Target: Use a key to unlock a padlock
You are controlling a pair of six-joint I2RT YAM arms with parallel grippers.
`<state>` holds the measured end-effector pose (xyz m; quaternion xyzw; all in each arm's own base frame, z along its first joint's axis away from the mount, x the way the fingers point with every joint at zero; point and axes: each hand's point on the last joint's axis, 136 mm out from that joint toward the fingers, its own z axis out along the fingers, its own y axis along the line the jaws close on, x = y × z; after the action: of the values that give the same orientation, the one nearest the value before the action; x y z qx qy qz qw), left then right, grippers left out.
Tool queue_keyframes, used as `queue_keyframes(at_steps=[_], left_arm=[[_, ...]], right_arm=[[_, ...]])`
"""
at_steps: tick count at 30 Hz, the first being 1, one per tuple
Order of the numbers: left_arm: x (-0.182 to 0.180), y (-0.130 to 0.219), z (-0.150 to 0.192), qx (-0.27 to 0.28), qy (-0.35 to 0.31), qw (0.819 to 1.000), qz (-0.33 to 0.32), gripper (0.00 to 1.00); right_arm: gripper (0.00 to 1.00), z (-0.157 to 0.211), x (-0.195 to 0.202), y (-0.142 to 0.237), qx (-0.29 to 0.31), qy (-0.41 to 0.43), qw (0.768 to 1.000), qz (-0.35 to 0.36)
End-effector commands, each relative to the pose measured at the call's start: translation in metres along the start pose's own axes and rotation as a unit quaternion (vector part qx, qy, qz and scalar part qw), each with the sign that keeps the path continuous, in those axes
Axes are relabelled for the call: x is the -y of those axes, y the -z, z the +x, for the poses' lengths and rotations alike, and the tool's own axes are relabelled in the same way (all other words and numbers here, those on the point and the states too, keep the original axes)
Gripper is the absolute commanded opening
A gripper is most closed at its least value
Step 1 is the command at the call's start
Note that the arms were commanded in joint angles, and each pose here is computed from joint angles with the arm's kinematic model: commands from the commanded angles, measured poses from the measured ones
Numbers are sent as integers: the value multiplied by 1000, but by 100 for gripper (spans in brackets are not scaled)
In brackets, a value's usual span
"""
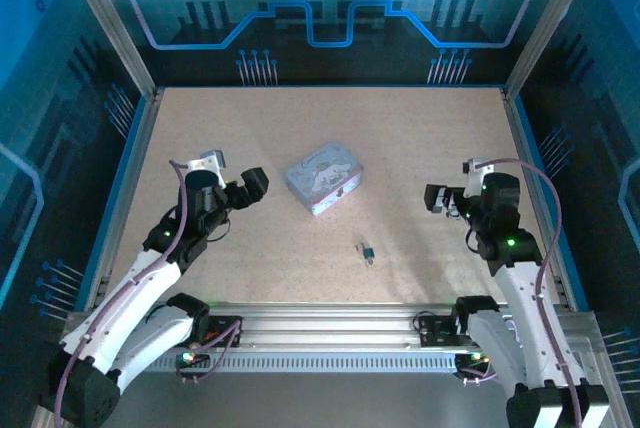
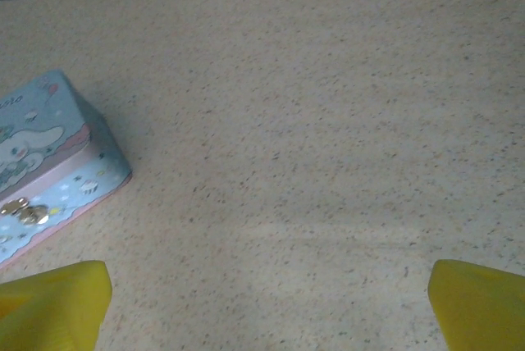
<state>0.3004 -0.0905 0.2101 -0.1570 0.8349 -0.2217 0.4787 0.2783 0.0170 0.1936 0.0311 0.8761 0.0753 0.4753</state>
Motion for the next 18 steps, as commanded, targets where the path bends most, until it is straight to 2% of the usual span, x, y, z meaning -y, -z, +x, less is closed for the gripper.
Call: queue_keyframes(at_steps=[1,9,18], left_arm=[[3,7,-17,23,-10,1000,-4,99],[0,7,-17,24,-8,1000,-9,99],[-2,5,-19,27,-9,999,-14,99]], right_arm=[[100,-11,11,-9,40,-2,999,11],[100,-2,25,-37,95,8,995,18],[100,26,33,-75,51,3,999,12]])
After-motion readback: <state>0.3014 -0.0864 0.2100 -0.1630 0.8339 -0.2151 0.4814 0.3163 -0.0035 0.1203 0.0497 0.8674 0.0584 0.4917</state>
